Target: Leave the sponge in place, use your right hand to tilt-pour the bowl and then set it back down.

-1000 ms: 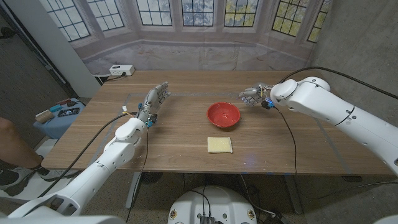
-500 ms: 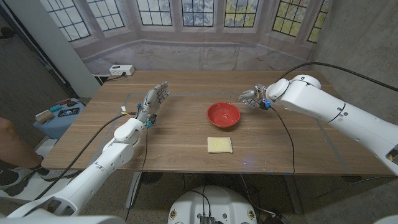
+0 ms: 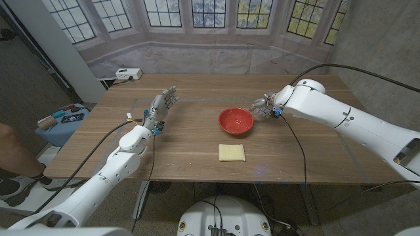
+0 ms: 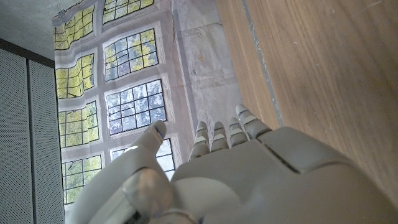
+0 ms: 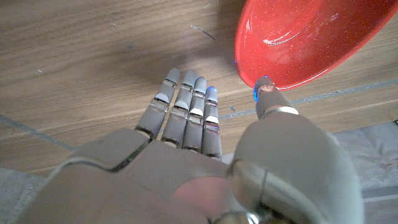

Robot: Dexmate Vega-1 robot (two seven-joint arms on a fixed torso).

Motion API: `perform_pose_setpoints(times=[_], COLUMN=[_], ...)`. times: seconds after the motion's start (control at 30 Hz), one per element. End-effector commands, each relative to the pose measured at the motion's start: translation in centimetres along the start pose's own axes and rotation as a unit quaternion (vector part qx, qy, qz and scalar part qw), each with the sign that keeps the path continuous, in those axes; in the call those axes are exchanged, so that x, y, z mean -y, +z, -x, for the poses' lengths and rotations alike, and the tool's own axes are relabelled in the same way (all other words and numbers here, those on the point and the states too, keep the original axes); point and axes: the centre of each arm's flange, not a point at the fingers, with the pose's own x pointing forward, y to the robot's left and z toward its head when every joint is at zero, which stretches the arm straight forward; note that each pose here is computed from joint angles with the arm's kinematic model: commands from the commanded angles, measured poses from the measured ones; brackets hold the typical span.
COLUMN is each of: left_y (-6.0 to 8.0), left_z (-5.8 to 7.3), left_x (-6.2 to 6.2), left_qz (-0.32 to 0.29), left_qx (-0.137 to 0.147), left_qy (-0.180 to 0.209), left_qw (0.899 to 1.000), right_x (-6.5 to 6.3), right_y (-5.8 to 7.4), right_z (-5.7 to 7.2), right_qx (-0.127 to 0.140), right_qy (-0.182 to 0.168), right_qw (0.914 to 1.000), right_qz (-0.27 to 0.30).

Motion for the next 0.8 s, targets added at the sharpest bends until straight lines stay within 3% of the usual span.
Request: perform_pose_setpoints(times=[0.03, 0.8], left_y=[-0.1, -0.5], left_z=[0.2, 0.6], left_x=[-0.2, 0.2], left_qz=[0.001, 0.005], left_qx=[-0.001, -0.003], left_qy=[-0.001, -0.001], left_qw=[1.0, 1.0], right_x=[-1.1, -2.8], right_y=[0.8, 1.5], right_z=[-0.3, -1.1], right_qx=[-0.021, -0.035], right_qy=[-0.011, -0.005], right_qw=[0.9996, 0.999], right_qz=[0.017, 0.029])
